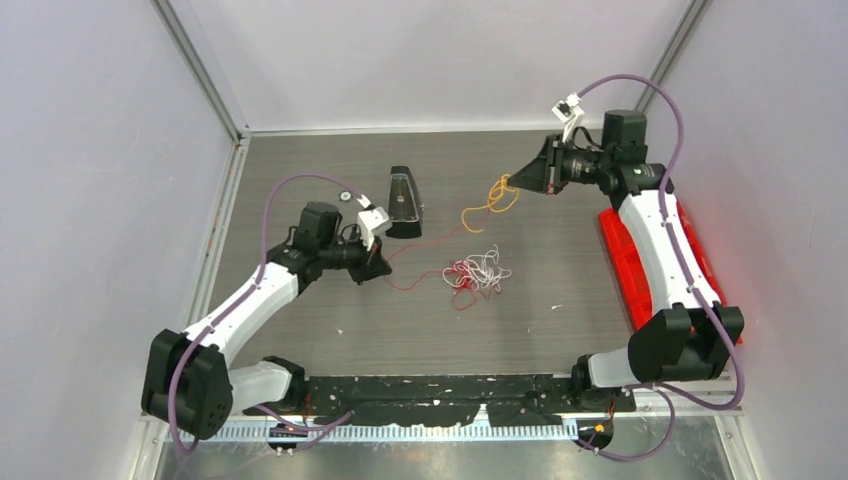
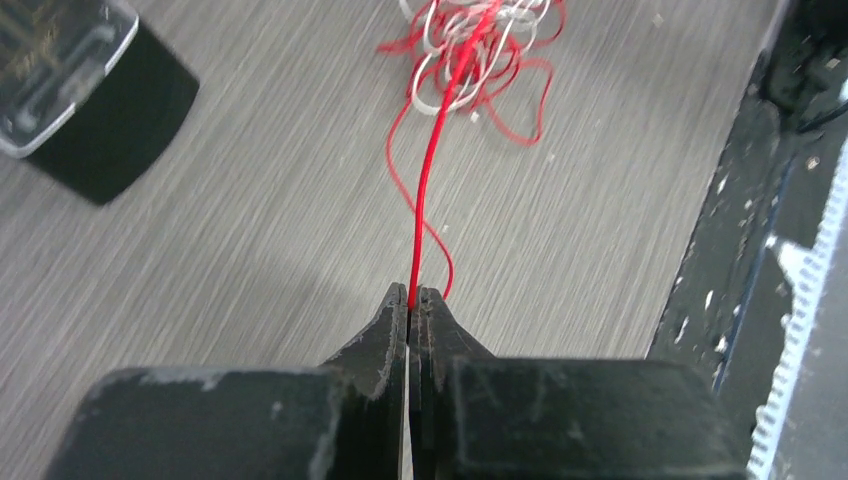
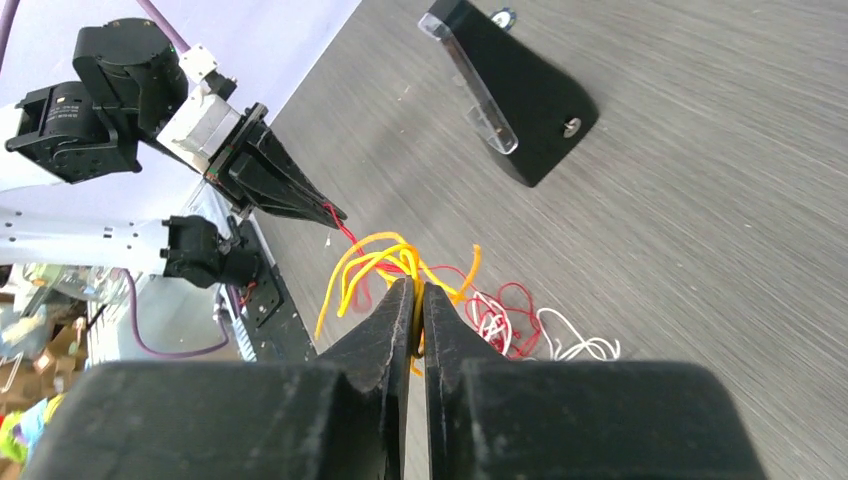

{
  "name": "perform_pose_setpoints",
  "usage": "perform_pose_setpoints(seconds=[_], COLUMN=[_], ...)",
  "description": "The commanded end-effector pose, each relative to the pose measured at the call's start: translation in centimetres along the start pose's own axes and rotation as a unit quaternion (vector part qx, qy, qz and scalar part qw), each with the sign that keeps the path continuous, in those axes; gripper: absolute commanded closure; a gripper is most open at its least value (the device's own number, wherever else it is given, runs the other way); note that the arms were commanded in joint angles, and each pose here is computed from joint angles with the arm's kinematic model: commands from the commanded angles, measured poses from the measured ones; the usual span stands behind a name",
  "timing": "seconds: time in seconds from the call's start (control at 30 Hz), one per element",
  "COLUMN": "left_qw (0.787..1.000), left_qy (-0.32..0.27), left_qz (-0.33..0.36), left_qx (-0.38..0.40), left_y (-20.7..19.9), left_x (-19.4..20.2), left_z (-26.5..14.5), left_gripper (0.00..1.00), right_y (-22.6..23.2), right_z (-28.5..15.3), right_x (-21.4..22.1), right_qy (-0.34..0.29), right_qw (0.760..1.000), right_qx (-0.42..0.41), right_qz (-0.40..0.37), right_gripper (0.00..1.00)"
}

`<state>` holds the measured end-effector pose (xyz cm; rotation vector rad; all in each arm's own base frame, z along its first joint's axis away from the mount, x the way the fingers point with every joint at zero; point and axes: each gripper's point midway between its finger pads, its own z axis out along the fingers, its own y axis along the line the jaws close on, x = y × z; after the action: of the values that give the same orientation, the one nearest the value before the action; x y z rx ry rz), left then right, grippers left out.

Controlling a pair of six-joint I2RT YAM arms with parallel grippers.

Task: Untangle the cables

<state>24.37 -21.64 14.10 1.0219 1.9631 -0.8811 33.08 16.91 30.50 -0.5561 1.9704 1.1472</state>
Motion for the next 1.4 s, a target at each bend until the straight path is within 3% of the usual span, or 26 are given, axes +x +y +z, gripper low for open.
perform_pose_setpoints(seconds=[0.0,0.2,0.43,0.57,0.7,0.83,0.87,0.93,1.1,1.37], left_qw=[0.998,0.994,0.993,0.993,0.987,0.985,0.987,0.989,0.991,0.992], left_qy=[0.058,0.085,0.088,0.09,0.13,0.147,0.142,0.13,0.104,0.088], left_qz=[0.015,0.028,0.024,0.014,0.027,0.031,0.027,0.019,0.022,0.023], left_qx=[-0.02,-0.06,-0.069,-0.075,-0.088,-0.079,-0.074,-0.066,-0.077,-0.089], left_y=[1.1,3.5,4.7,5.2,6.2,6.2,6.0,5.6,5.3,4.7], left_x=[3.0,4.7,4.5,4.4,6.4,7.8,7.5,6.8,4.6,2.7], left_z=[-1.9,-3.9,-4.2,-4.0,-4.1,-3.9,-3.7,-3.5,-3.5,-3.5], left_gripper=[1.0,1.0,1.0,1.0,1.0,1.0,0.98,0.78,0.47,0.1], right_y=[1.9,0.5,0.7,1.1,-0.3,0.1,0.1,-0.3,-1.9,-5.0], right_z=[-3.1,-5.4,-9.0,-11.7,-16.2,-18.5,-18.7,-19.6,-22.6,-27.9], right_x=[-1.8,-1.8,-2.5,-3.6,-5.4,-5.9,-5.2,-4.7,-1.6,6.1], right_qy=[-0.039,-0.04,-0.038,-0.034,-0.051,-0.038,-0.023,-0.002,0.069,0.215], right_qw=[0.999,0.998,0.994,0.984,0.966,0.96,0.959,0.951,0.916,0.859], right_qx=[-0.01,0.021,0.076,0.13,0.214,0.238,0.243,0.271,0.363,0.435], right_qz=[-0.034,-0.041,-0.07,-0.117,-0.135,-0.147,-0.144,-0.149,-0.158,-0.164], right_gripper=[0.88,0.94,0.95,0.95,0.95,0.94,0.95,0.95,0.95,0.95])
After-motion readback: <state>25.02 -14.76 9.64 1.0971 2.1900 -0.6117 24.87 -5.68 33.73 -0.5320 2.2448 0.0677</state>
